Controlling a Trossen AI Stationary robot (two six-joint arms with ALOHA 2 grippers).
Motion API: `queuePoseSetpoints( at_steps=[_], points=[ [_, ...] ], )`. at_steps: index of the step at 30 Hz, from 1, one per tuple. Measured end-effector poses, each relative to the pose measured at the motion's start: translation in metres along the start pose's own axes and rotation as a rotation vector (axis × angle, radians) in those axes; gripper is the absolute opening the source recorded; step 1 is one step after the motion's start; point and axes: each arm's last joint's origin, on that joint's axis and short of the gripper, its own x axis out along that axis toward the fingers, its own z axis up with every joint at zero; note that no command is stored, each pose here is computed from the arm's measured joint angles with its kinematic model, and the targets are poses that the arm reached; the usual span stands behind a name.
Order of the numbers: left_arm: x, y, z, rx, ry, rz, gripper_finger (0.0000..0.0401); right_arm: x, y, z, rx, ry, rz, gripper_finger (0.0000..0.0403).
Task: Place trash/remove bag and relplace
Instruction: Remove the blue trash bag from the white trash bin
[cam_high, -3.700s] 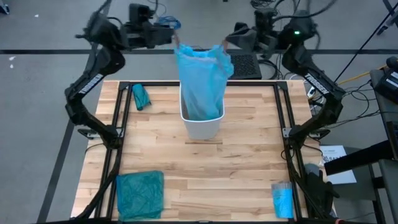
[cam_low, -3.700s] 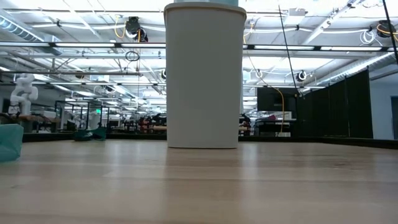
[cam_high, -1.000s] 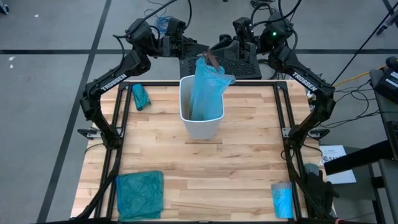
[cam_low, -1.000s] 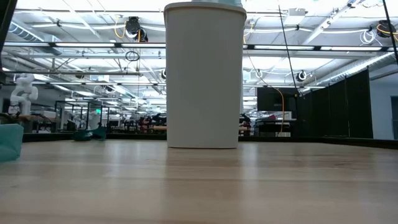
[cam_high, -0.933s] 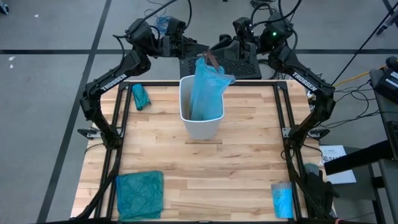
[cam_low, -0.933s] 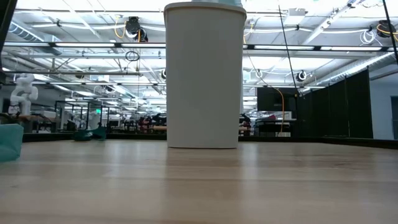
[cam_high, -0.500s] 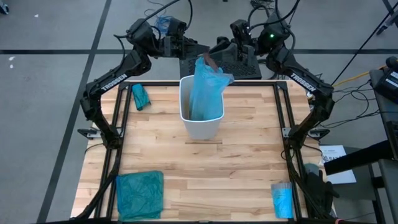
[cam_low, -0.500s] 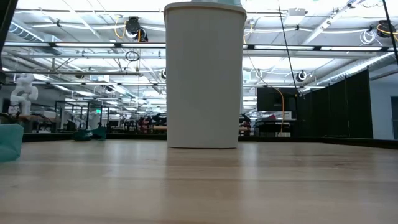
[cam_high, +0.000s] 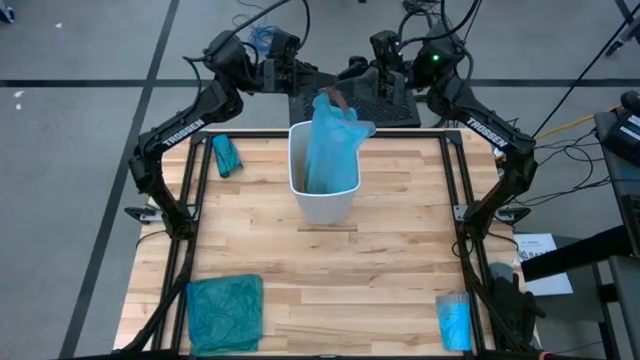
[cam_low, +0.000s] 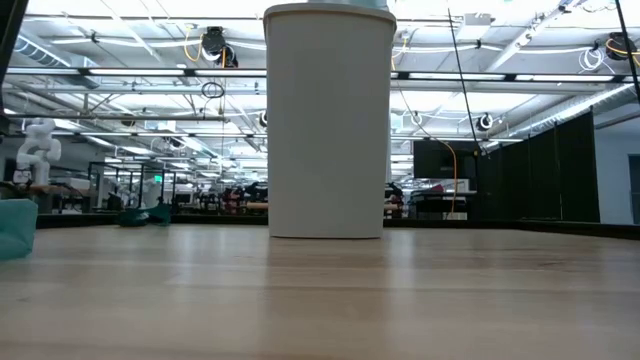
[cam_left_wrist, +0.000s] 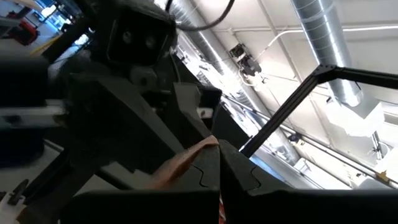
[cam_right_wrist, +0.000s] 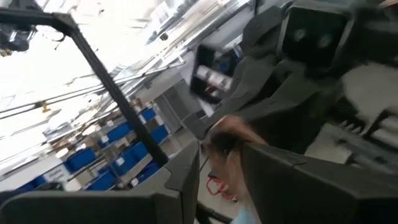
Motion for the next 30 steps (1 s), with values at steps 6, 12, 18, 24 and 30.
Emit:
queuePoseSetpoints(
  at_steps=[6, 12, 18, 24, 30],
  points=[
    [0.001, 0.0, 0.0, -0.002, 0.002, -0.001, 0.0, 0.0, 0.0, 0.0, -0.009, -0.007, -0.002, 0.0107],
    [0.001, 0.0, 0.0, -0.003, -0.008, 0.004, 0.0, 0.002, 0.001, -0.001, -0.003, 0.001, 0.002, 0.01],
    [0.001, -0.001, 0.001, 0.014, -0.022, -0.008, 0.0, 0.006, -0.003, -0.004, 0.01, 0.012, 0.009, 0.0035],
    [0.001, -0.007, 0.004, 0.049, -0.054, -0.057, 0.0, 0.009, -0.006, -0.006, 0.009, 0.014, 0.01, 0.0002],
    [0.0, -0.012, 0.006, 0.096, -0.074, -0.099, 0.0, 0.009, 0.0, -0.001, -0.015, -0.024, 0.054, 0.0]
  ],
)
